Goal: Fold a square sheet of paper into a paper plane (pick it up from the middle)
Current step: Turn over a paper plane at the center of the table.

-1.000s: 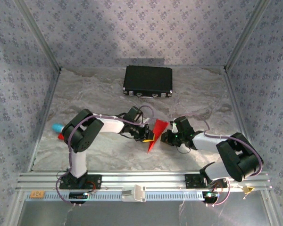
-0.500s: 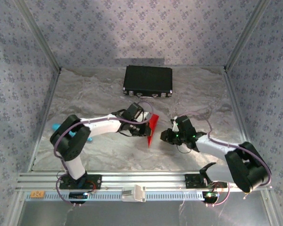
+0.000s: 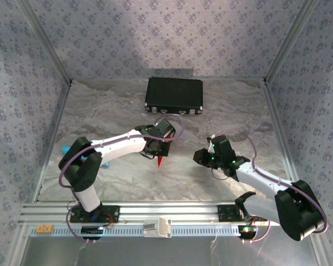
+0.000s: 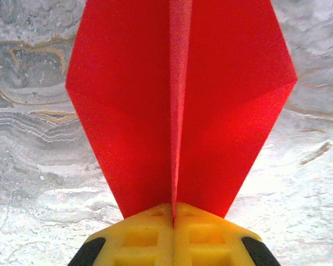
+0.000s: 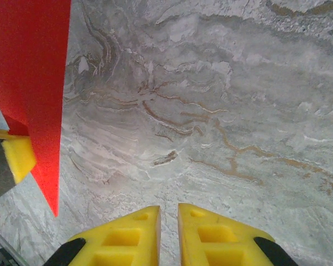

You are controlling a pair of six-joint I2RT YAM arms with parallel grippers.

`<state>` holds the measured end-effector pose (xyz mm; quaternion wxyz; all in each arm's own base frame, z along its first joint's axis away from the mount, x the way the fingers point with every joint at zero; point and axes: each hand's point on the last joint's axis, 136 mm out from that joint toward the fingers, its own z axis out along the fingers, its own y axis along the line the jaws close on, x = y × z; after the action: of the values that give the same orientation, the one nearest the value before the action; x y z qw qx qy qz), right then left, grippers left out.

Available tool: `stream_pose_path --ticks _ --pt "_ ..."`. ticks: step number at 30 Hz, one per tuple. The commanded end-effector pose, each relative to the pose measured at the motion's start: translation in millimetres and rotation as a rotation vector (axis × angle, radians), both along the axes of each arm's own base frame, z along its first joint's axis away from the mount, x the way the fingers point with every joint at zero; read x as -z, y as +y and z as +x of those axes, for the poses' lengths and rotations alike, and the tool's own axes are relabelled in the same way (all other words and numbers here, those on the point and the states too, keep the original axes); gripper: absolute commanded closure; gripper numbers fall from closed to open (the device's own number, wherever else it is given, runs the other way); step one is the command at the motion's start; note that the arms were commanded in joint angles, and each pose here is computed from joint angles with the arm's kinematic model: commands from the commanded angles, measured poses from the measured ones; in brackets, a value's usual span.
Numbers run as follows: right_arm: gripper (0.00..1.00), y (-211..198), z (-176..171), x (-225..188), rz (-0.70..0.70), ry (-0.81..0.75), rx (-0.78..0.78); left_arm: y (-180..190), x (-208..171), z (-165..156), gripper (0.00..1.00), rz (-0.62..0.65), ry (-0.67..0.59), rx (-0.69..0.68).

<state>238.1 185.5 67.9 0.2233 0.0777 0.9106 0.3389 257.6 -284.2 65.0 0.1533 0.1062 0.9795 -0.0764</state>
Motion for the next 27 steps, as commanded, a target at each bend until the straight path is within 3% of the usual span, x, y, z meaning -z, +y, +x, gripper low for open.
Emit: stream_pose_path --ticks 1,27 --pt "0.83 -4.2 2.9 0.0 -0.021 0.002 0.019 7.8 3.8 -2.9 0.97 0.076 0.001 -0.005" --pt "0.82 -5.4 1.8 4.4 -0.014 0.009 0.034 5.3 36.2 -14.1 0.89 0.058 0.071 -0.037"
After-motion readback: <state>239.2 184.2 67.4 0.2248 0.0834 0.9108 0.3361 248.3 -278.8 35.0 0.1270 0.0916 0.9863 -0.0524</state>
